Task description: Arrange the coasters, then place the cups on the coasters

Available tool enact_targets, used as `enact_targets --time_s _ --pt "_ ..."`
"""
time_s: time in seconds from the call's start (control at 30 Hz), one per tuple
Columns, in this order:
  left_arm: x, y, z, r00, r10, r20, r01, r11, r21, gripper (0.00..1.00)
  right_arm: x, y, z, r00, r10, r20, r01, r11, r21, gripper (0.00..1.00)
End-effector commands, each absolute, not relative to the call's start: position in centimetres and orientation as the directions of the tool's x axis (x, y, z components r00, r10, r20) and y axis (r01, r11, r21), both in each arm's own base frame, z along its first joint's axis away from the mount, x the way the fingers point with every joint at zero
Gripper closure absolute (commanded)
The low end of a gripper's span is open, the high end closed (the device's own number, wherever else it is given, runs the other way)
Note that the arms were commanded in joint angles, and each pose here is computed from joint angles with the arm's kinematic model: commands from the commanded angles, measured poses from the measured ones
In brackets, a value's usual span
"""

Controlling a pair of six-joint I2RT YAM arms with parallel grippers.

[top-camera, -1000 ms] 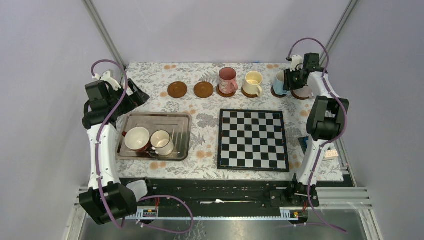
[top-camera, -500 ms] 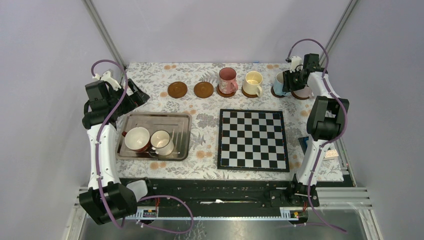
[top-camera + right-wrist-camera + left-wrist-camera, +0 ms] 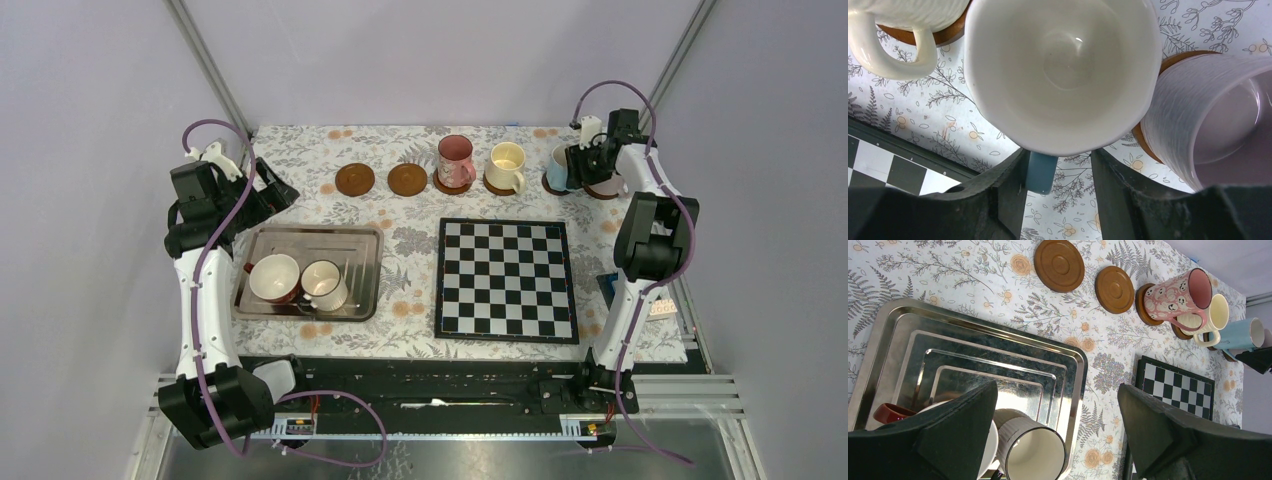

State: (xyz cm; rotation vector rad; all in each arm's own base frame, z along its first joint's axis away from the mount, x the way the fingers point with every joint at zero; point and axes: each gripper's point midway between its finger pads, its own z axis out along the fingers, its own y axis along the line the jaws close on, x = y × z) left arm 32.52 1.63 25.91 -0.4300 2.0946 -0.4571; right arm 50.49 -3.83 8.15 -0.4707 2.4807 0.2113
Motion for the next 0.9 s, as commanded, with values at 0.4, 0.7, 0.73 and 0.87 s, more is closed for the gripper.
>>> enact_targets --time_s 0.4,0.7,0.73,0.87 --pt "33.1 1.7 27.4 -0.473 -0.451 -0.757 -0.084 0.878 -0.471 0.01 51.2 -5.8 10.9 -0.741 -0.306 -0.598 -0.371 0.928 -0.015 0.49" --pt "33.1 1.7 27.3 -0.474 -0.451 -0.756 -0.084 0.878 -0.472 0.01 50.9 -5.8 11.4 -0.734 -0.324 -0.597 -0.393 0.919 -0.016 0.50" --pt "33.0 1.7 27.3 -0.476 -0.452 -0.755 -0.084 0.877 -0.472 0.01 50.9 -5.8 11.5 -0.731 -0.329 -0.598 -0.397 0.918 -0.019 0.49" --pt "33.0 1.6 27.5 -0.471 -0.449 -0.759 -0.080 0.879 -0.470 0.01 50.3 -5.6 11.7 -0.732 -0.346 -0.587 -0.420 0.907 -0.011 0.49"
